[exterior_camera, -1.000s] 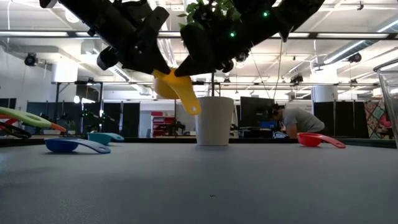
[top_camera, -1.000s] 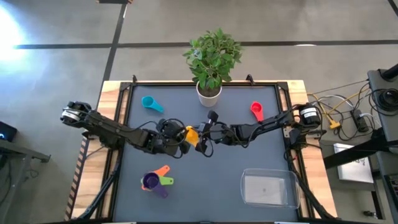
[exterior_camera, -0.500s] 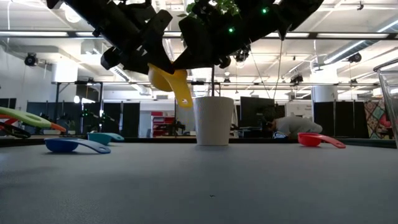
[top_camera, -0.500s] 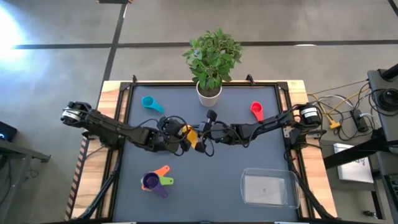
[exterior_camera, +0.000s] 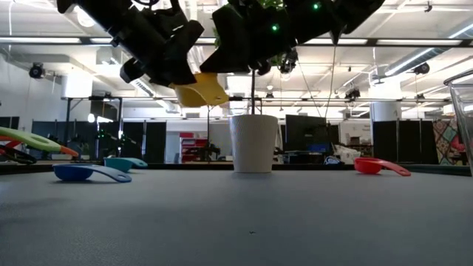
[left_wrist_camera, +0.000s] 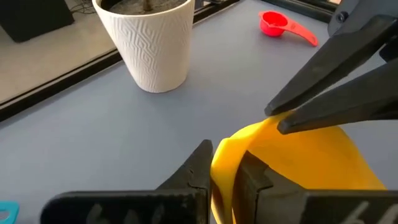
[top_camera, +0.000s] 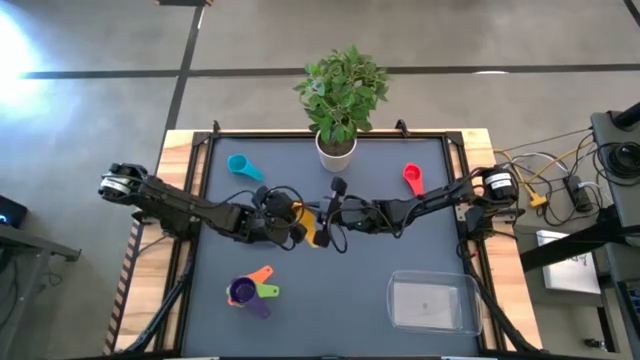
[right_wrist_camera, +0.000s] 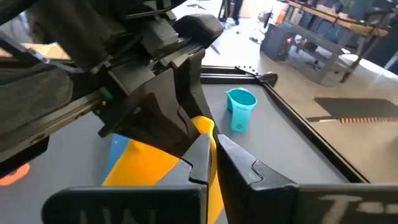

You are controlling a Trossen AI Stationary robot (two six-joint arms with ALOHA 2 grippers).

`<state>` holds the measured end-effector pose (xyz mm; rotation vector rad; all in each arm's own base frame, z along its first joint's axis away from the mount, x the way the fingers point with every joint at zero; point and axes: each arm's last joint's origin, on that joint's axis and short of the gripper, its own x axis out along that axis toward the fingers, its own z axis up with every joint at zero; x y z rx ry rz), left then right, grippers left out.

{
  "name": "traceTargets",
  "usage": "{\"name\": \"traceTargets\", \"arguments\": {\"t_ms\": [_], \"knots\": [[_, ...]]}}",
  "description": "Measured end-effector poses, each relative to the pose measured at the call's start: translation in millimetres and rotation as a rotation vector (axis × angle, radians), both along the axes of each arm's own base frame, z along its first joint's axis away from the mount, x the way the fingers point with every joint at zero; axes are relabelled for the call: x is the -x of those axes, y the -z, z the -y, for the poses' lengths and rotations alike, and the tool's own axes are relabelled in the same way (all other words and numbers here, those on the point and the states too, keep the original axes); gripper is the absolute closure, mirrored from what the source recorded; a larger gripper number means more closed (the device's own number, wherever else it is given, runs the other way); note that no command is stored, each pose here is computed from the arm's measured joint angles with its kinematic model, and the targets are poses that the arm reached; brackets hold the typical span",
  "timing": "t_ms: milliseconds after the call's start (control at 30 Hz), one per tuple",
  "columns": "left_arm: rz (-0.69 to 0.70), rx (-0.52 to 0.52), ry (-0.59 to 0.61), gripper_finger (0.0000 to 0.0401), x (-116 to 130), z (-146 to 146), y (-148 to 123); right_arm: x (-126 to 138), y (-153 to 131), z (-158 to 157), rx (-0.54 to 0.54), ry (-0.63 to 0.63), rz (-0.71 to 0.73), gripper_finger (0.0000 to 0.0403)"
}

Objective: Nest measuring cups in basket
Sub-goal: Stack the yellow measuring cup on top of the violet measuring cup

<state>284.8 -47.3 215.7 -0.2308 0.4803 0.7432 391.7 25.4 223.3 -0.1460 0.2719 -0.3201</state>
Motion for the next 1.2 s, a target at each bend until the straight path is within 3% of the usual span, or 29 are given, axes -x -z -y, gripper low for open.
{"name": "traceTargets", "arguments": {"t_ms": [233,533,667,933,1200], "knots": [[-0.015,-0.001,-0.011,0.0389,2.2,-0.2,1.1,-0.2,0.1,0.2,0.02,-0.024,0.0,0.0353],[-0.035,0.047,-0.042,0.039,19.7,5.2,-4.3,1.9,-3.0,0.1,0.041,-0.035,-0.012,0.023],[0.001,0.081,-0.047,0.039,35.4,14.1,-11.3,7.7,-13.4,0.5,0.049,-0.036,-0.016,0.0196],[0.107,0.19,-0.027,0.039,68.6,32.5,-11.9,16.5,-25.2,0.6,0.05,-0.039,-0.035,0.0182],[0.22,0.383,0.029,0.039,105.9,54.0,-8.8,19.9,-21.5,-0.4,0.035,-0.038,-0.09,0.0183]]}}
